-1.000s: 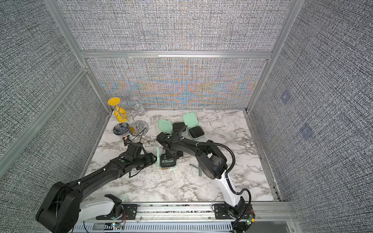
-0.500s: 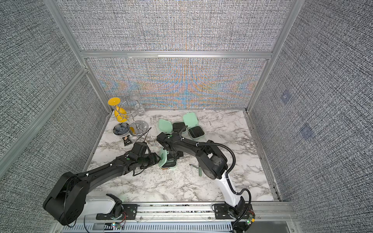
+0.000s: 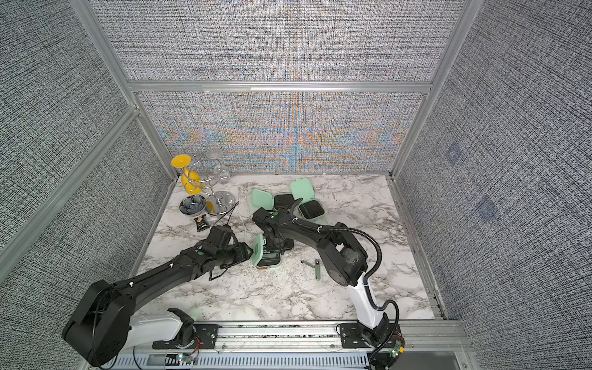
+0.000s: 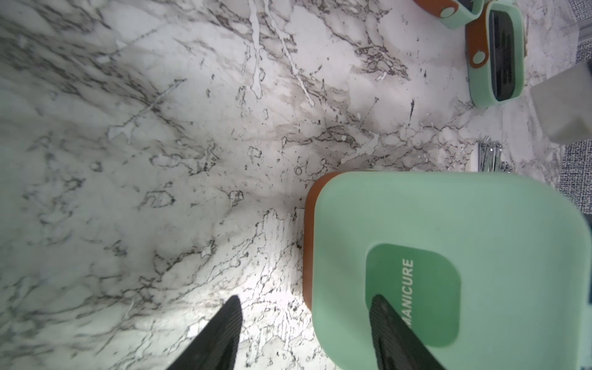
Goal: Organize nail clipper sets
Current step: Close the storage box at the center of the board.
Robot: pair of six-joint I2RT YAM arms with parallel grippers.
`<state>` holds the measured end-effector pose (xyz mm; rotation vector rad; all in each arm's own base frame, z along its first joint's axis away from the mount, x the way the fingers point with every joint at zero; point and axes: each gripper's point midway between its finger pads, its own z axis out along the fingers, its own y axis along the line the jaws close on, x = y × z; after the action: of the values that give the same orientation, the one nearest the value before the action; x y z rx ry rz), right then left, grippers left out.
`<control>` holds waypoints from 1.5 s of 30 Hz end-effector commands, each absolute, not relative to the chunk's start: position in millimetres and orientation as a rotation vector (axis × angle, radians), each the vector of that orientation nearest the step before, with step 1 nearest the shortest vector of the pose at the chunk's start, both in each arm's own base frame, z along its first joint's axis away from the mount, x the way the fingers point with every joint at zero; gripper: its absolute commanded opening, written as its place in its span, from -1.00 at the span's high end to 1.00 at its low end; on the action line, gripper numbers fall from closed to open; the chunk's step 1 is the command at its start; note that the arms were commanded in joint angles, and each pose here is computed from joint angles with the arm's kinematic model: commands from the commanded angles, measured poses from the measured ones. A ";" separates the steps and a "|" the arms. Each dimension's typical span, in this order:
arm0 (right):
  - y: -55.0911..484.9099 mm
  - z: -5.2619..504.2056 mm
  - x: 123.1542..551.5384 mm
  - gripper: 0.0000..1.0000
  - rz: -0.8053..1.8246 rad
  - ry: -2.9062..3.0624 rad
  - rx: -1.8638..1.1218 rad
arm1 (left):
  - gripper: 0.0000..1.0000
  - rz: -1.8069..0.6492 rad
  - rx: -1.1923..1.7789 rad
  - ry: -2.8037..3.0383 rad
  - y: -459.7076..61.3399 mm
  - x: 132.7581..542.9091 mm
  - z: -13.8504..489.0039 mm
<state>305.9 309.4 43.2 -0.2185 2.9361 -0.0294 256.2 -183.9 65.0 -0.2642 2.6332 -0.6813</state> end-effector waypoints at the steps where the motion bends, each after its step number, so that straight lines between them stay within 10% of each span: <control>1: 307.3 47.5 307.4 0.08 -0.024 2.926 -0.215 | -0.31 -0.641 -0.255 2.636 -179.3 256.6 65.7; 25: 249.9 88.5 289.2 -0.06 -0.037 2.860 -0.146 | -0.30 -0.714 -0.190 2.632 -203.2 272.6 77.0; 45: 302.7 76.1 286.0 -0.15 0.723 2.836 -0.046 | -0.26 -0.490 -0.187 2.816 -214.9 263.8 39.3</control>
<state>279.2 281.6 66.2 -0.0463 2.8908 0.5637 268.7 -223.7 45.6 -0.1681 2.7772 -0.5715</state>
